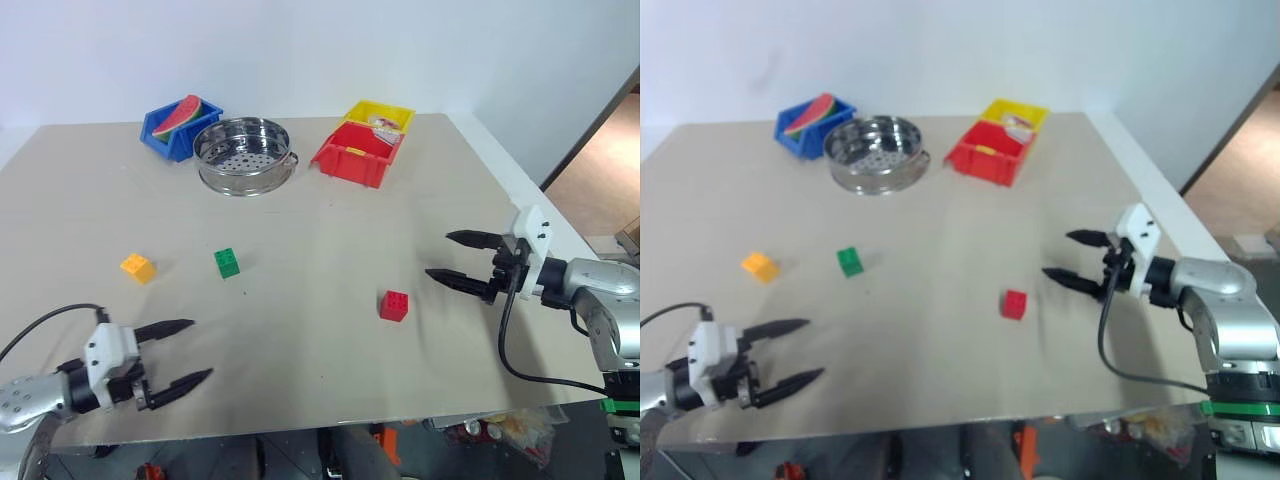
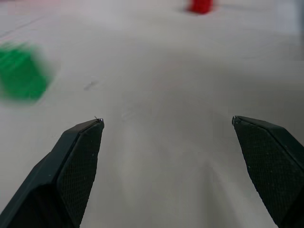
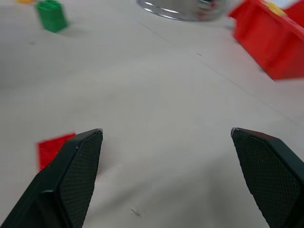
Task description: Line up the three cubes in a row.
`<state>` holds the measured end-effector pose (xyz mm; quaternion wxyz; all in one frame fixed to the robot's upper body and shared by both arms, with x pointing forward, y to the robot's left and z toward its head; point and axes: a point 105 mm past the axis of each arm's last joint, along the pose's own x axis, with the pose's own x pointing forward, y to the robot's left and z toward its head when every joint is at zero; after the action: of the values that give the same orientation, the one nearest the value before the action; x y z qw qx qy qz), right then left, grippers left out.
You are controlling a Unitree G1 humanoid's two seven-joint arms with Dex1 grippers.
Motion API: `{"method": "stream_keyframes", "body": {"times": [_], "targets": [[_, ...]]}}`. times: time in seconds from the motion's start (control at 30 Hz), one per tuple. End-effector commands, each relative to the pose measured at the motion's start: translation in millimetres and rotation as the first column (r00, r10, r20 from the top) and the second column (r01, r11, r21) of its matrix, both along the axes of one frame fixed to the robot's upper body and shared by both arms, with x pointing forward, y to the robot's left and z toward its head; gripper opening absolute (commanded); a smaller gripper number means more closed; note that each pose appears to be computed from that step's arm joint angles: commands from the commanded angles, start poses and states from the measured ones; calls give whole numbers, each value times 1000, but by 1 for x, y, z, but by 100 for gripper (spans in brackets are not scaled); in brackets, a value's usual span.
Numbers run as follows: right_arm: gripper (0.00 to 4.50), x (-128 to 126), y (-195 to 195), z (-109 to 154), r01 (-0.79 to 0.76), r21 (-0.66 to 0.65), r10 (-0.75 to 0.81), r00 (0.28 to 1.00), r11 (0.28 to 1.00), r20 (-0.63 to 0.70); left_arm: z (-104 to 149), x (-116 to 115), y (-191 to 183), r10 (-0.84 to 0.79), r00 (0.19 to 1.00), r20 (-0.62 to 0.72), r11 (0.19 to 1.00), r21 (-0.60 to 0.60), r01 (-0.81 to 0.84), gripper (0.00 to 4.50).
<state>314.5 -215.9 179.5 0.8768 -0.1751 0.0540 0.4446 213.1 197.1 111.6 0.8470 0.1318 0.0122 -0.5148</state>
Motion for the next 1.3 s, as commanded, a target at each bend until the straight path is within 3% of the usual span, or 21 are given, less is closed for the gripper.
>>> {"method": "stream_keyframes", "body": {"times": [0.03, 0.2, 0.57, 1.07, 1.1, 1.3], "targets": [[450, -11, 19, 16, -71, 5, 70, 997, 997, 45, 13, 4, -18, -119, 993, 12, 993, 13, 119, 448], [450, -29, 39, 11, -159, 5, 159, 987, 987, -7, 19, 9, -45, -300, 954, -12, 953, 24, 301, 448], [450, -31, 43, -28, -142, -22, 140, 988, 990, -61, 51, 30, -91, -479, 876, 50, 877, 8, 480, 448], [450, -21, 44, -56, -136, -18, 134, 986, 991, -95, 65, 37, -100, -439, 894, 93, 898, 16, 440, 448], [392, -20, 44, -58, -136, -16, 134, 986, 991, -103, 66, 37, -100, -431, 897, 98, 902, 17, 432, 450], [196, -16, 43, -62, -130, -22, 127, 987, 991, -103, 68, 35, -102, -404, 908, 113, 914, 18, 404, 450]]}}
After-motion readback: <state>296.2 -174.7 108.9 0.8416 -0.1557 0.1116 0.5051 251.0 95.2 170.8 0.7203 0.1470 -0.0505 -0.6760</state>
